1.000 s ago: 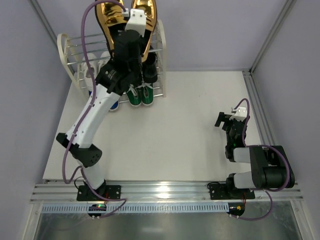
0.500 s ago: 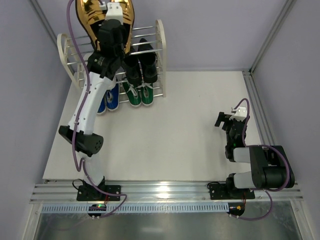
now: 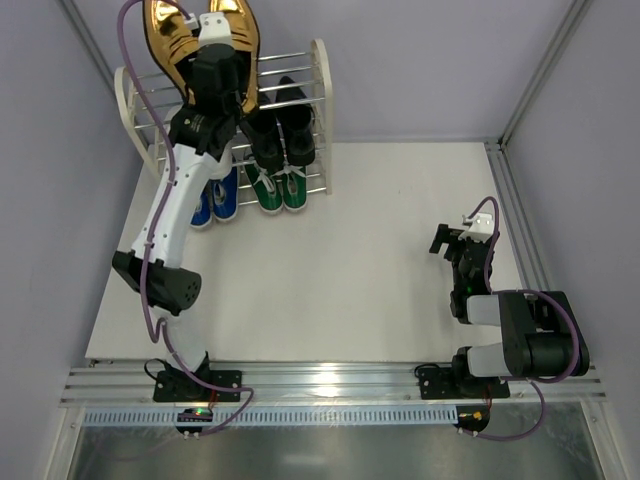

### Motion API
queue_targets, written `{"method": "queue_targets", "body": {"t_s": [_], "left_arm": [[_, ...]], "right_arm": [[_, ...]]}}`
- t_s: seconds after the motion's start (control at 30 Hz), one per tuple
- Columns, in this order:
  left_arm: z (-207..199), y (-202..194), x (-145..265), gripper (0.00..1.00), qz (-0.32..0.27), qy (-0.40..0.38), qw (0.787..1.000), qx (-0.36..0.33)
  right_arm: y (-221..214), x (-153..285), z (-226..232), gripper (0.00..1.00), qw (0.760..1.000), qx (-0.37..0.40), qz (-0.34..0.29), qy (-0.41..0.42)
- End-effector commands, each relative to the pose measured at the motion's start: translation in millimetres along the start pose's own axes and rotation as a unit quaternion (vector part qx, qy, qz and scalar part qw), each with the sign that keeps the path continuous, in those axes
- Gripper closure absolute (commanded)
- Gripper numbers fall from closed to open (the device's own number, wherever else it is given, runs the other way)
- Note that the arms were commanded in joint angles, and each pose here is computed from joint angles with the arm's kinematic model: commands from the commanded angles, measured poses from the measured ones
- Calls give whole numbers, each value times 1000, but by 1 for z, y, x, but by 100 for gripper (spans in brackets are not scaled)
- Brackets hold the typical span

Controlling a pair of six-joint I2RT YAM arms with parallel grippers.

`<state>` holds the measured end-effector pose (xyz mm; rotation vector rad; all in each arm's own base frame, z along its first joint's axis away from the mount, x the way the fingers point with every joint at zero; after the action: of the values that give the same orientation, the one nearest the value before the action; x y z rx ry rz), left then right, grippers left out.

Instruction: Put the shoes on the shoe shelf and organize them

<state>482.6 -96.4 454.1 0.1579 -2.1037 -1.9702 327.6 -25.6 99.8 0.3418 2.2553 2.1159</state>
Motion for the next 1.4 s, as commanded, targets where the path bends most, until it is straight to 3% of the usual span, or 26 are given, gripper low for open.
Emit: {"method": "queue_targets", "body": {"t_s": [0.0, 0.07, 0.1, 0.17, 0.3, 0.47, 0.73, 0.8, 1.0, 1.03, 1.07, 1.17, 1.37], "left_arm": [[9, 50, 7, 100, -76, -9, 994, 73], [9, 47, 5, 97, -67, -11, 995, 73], [8, 48, 5, 88, -70, -14, 995, 75], [8, 52, 6, 80, -76, -16, 994, 75], [8, 58, 6, 48, -86, -20, 993, 73], [8, 65, 7, 36, -96, -20, 993, 67], [18, 100, 30, 26, -141, -27, 986, 89], [26, 104, 37, 21, -147, -12, 984, 97], [67, 113, 50, 18, -177, 74, 971, 139], [86, 108, 37, 51, -162, 65, 963, 203], [87, 108, 37, 51, -162, 65, 963, 204], [101, 104, 25, 100, -147, 65, 956, 245], [125, 72, -14, 100, -92, 115, 947, 286]], "right_arm": [[21, -3, 0, 3, 999, -5, -44, -1], [21, -3, 0, 3, 999, -5, -44, -1], [21, -3, 0, 3, 999, -5, -44, -1], [21, -3, 0, 3, 999, -5, -44, -1], [21, -3, 0, 3, 999, -5, -44, -1], [21, -3, 0, 3, 999, -5, -44, -1], [21, -3, 0, 3, 999, -5, -43, -2], [21, -3, 0, 3, 999, -5, -44, -2], [21, -3, 0, 3, 999, -5, -44, -1], [21, -3, 0, 3, 999, -5, -44, -1], [21, -3, 0, 3, 999, -5, -44, -1], [21, -3, 0, 3, 999, -5, -43, -1], [21, -3, 0, 3, 999, -5, -44, -1]]}}
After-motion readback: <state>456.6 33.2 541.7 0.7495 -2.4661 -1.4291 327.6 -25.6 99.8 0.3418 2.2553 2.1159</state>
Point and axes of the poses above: each gripper's point midway between its finger pads, its own x axis back along the fingers, its own z axis along the line the jaws close on, y = z × x, the point moved 3 cm from there along x, back along the fingers, and after that the axes turned 4 degrees about x, right-handed, at the moved point
